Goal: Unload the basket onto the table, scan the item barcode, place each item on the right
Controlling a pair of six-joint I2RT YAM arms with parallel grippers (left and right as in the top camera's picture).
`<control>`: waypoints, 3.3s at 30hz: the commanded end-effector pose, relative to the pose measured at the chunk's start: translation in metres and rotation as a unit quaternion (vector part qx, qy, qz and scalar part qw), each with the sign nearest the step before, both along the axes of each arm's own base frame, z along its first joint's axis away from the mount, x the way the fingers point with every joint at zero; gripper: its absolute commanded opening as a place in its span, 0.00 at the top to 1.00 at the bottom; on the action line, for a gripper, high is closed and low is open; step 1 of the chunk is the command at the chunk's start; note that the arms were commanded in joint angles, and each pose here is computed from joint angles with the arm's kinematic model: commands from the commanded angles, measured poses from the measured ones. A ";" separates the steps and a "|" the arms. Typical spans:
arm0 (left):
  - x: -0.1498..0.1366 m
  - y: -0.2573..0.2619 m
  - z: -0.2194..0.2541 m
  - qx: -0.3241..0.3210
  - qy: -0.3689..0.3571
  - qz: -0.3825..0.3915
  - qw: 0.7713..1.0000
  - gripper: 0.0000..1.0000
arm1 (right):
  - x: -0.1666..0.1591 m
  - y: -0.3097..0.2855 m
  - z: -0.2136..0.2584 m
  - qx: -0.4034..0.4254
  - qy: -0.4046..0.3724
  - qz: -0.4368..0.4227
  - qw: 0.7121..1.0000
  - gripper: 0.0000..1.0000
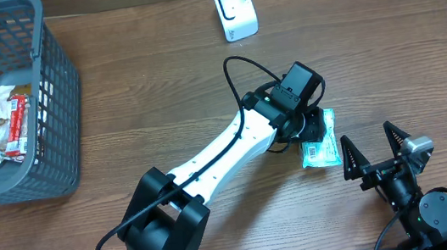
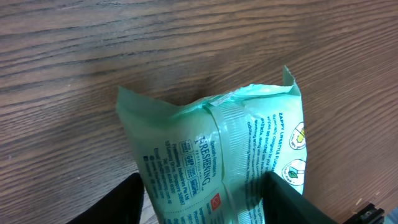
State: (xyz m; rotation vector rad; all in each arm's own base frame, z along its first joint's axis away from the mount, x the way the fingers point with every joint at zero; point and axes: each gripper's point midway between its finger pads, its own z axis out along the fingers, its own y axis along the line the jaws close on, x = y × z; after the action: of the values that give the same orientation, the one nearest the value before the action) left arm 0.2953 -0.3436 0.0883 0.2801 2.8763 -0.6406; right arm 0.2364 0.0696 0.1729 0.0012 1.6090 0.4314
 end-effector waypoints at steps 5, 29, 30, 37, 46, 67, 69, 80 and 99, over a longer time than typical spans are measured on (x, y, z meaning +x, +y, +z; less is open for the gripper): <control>-0.003 0.006 -0.014 0.021 0.007 -0.004 1.000 0.62 | 0.000 0.000 -0.003 -0.002 0.000 -0.001 1.000 0.00; 0.032 0.021 0.049 -0.074 -0.030 0.020 0.997 0.96 | 0.000 0.000 -0.003 -0.002 0.000 -0.001 1.000 0.00; 0.035 0.026 0.054 -0.076 -0.034 0.026 0.996 0.96 | 0.000 0.000 -0.003 -0.002 0.000 0.000 1.000 0.00; 0.030 0.065 0.044 -0.012 -0.010 0.050 0.999 0.96 | 0.000 0.000 -0.003 -0.002 0.000 0.000 1.000 0.00; 0.026 0.086 -0.004 0.100 0.004 0.080 0.992 0.94 | 0.000 0.000 -0.003 -0.002 0.000 0.000 1.000 0.00; 0.036 0.082 -0.022 0.110 0.001 0.053 0.993 0.51 | 0.000 0.000 -0.003 -0.002 0.000 0.000 1.000 0.00; 0.045 0.082 -0.006 0.101 -0.021 0.043 0.994 0.45 | 0.000 0.000 -0.003 -0.002 0.000 -0.001 1.000 0.00; 0.113 0.150 0.127 0.167 -0.196 0.008 0.966 0.12 | 0.000 0.000 -0.003 -0.002 0.000 0.000 1.000 0.00; 0.150 0.408 0.294 0.378 -0.308 0.219 0.845 0.00 | 0.000 0.000 -0.003 -0.002 0.000 0.000 1.000 0.00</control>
State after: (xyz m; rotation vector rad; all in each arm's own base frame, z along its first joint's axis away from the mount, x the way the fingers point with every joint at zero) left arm 0.4521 0.0147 0.3620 -0.0232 2.3116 0.4874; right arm 0.2364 0.0696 0.1728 0.0012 1.6094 0.4313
